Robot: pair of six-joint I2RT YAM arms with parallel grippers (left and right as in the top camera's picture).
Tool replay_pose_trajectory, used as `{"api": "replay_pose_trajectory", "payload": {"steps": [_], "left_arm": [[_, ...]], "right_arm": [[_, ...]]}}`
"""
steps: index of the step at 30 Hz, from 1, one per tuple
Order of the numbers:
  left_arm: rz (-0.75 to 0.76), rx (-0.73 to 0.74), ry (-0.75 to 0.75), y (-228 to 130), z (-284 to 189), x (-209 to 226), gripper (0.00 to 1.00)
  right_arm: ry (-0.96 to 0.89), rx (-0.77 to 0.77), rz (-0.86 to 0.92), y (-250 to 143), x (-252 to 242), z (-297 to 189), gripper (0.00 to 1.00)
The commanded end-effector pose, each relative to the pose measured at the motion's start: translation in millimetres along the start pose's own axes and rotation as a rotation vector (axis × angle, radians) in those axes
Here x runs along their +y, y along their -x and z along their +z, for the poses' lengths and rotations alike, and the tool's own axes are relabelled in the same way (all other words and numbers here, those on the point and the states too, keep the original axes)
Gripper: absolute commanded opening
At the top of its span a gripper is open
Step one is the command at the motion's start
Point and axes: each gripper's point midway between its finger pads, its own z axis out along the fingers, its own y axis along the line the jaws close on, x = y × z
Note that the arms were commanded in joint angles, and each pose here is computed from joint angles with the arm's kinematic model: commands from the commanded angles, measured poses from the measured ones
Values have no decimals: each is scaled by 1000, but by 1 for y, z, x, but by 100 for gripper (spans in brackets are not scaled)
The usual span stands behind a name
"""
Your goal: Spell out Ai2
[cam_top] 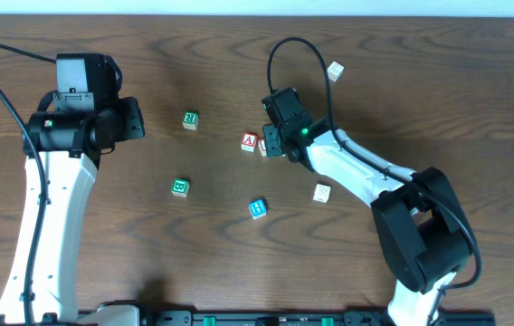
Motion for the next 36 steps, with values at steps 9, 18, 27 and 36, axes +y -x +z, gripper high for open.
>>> {"api": "replay_pose_trajectory", "payload": {"steps": [9,18,27,36], "left_arm": [[28,4,2,-1,1,1,41],[54,14,3,-4,1,1,46],[58,15,2,-4,1,1,64],[57,33,-29,-8,1,-4,68]], "right_arm": [[-3,-133,-379,62,-3,-49,74],[291,9,-789,37,-4,-76,73],[403,69,-917,28,-20,-103,73],[466,113,-920,13,-13,-87,67]]}}
